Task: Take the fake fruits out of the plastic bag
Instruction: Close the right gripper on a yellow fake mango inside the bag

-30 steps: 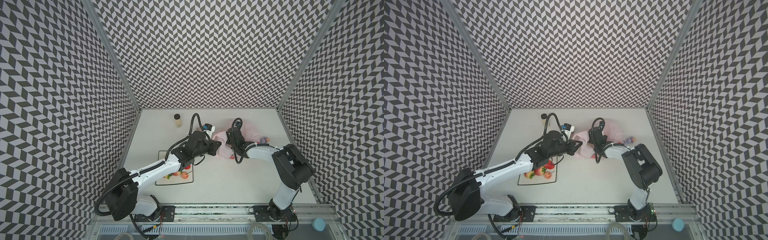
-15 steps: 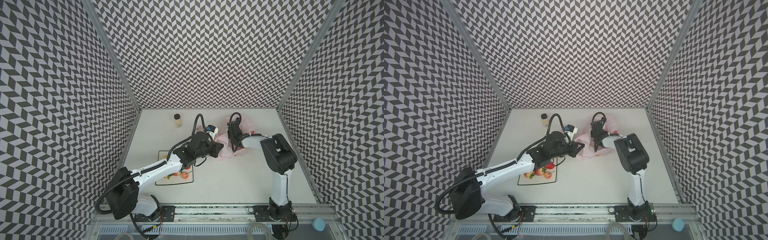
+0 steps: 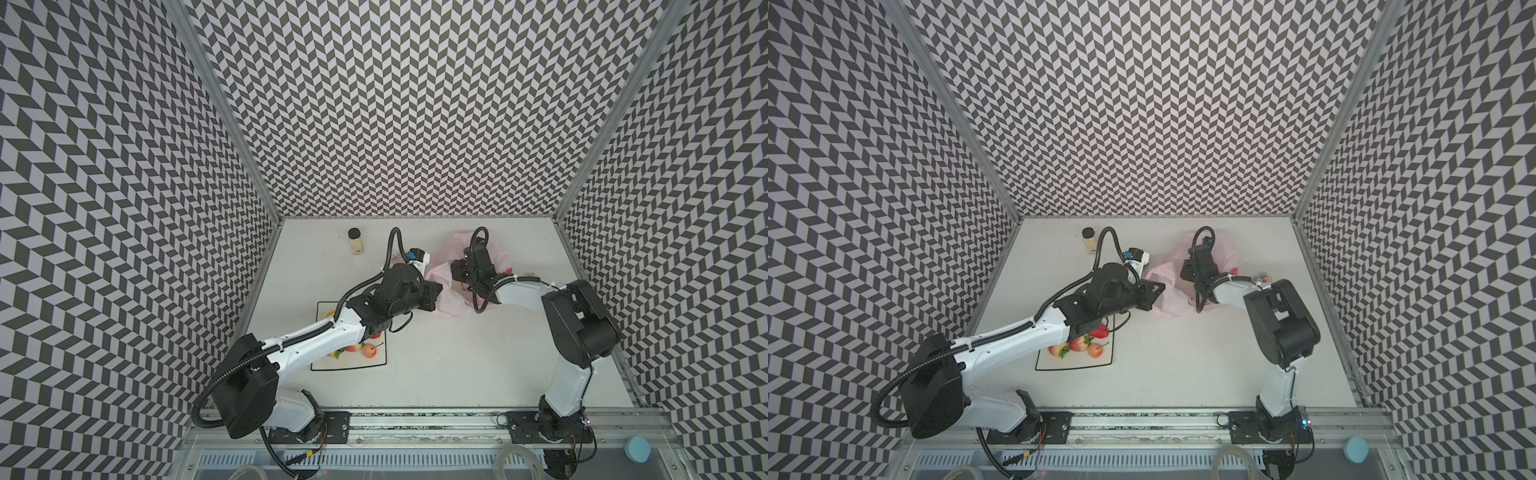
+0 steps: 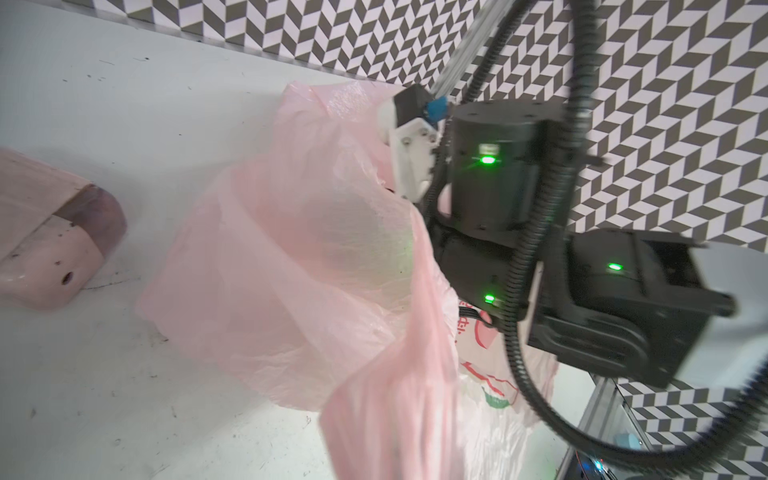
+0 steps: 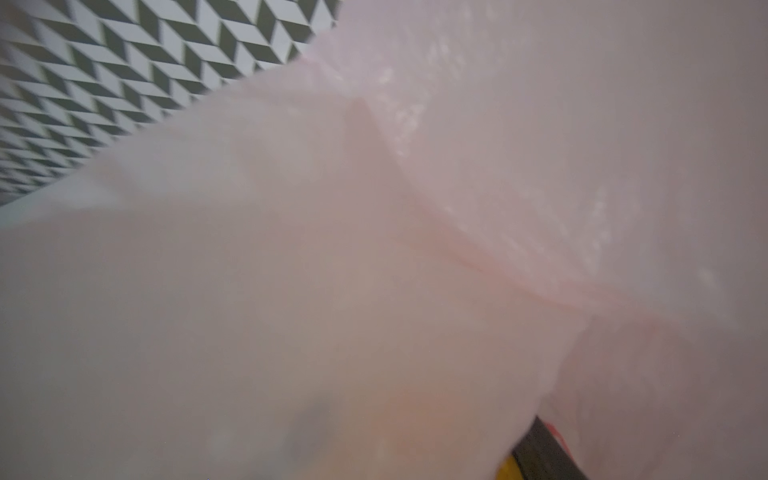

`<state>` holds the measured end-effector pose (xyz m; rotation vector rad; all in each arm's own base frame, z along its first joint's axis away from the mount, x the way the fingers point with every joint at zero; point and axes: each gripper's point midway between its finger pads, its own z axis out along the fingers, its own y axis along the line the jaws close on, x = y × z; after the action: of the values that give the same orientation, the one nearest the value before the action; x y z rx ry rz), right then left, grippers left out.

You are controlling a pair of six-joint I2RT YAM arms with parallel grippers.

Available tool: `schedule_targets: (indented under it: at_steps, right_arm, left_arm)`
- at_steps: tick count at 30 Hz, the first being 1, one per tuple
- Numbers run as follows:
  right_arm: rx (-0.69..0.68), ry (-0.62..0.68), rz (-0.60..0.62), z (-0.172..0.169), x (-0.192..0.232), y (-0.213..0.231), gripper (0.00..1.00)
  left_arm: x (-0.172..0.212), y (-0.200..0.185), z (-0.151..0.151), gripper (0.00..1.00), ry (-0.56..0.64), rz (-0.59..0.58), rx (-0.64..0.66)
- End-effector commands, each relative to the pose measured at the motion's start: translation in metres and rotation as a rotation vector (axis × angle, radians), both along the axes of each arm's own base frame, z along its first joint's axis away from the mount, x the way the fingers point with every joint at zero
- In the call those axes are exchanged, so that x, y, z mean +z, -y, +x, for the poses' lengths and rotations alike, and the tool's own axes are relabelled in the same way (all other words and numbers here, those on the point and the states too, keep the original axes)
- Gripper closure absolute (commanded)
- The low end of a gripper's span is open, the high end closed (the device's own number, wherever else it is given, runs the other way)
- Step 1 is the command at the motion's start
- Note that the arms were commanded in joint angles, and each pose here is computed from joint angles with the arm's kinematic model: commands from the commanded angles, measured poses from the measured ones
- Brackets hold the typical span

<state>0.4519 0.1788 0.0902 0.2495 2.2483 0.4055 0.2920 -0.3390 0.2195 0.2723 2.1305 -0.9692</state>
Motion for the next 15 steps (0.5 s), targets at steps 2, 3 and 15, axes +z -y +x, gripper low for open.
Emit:
schedule_targets:
  at_steps: [2, 3, 15]
  right_arm:
    - [0.193, 0.094, 0.098, -0.022, 0.048, -0.025, 0.72]
    - [0.217, 0.098, 0.105, -0.03, 0.053, -0.026, 0.72]
    - [0.405, 0.271, 0.167, -0.1, 0.144, -0.024, 0.73]
  left_arm:
    - [0.003, -0.02, 0.016, 1.0, 0.001, -0.024, 0.109]
    - [0.001, -0.023, 0.019, 1.0, 0.001, -0.024, 0.122]
    - [-0.008, -0.036, 0.046, 1.0, 0.013, -0.018, 0.155]
